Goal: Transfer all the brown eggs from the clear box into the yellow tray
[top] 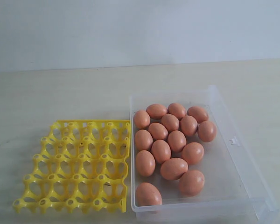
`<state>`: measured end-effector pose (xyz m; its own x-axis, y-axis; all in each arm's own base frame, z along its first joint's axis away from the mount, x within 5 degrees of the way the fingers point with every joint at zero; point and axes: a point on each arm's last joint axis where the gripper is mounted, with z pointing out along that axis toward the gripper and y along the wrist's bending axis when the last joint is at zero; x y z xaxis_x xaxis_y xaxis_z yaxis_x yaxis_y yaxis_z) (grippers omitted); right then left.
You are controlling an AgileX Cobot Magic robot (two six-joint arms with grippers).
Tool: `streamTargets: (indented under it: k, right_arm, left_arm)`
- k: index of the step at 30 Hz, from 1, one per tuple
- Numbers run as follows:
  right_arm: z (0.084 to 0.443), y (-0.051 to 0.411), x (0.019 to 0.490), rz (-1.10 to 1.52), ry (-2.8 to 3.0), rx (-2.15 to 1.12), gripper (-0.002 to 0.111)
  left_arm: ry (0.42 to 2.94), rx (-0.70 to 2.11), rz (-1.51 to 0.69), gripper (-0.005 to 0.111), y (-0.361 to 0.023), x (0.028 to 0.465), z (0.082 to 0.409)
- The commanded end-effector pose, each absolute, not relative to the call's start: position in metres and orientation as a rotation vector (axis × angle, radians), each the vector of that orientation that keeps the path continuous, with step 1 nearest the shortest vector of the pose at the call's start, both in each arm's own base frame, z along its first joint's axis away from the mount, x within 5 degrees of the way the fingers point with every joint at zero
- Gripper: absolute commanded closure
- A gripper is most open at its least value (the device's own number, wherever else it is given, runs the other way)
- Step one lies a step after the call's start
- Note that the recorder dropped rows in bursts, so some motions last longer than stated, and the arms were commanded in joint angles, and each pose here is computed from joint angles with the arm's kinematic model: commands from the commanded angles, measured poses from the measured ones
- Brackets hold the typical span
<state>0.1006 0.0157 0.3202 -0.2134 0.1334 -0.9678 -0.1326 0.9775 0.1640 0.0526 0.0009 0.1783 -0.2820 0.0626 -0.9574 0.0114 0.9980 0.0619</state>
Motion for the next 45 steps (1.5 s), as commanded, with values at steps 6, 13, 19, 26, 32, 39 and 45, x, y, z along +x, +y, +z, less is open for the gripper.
streamTargets:
  k: [6,13,19,26,32,39,45]
  right_arm:
    - [0.336,0.047,0.158,0.394,2.181,-0.245,0.108]
    - [0.315,0.073,0.202,0.323,2.405,-0.643,0.108]
    - [0.297,0.093,0.239,0.595,2.626,-0.326,0.099]
    - [0.248,0.109,0.272,0.754,2.863,-0.003,0.071]
    - [0.221,0.111,0.285,0.685,2.877,-0.344,0.057]
    - [0.206,0.114,0.308,0.631,2.959,-0.233,0.057]
    - [0.198,0.143,0.322,0.510,2.989,-0.367,0.057]
  left_arm:
    - [1.855,0.056,0.056,0.107,0.001,0.053,0.180]
    - [1.855,0.056,0.056,0.107,0.001,0.053,0.180]
    - [1.855,0.056,0.056,0.107,0.001,0.053,0.180]
    - [1.855,0.056,0.056,0.107,0.001,0.053,0.180]
    - [1.855,0.056,0.056,0.107,0.001,0.053,0.180]
    - [1.855,0.056,0.056,0.107,0.001,0.053,0.180]
    - [1.855,0.056,0.056,0.107,0.001,0.053,0.180]
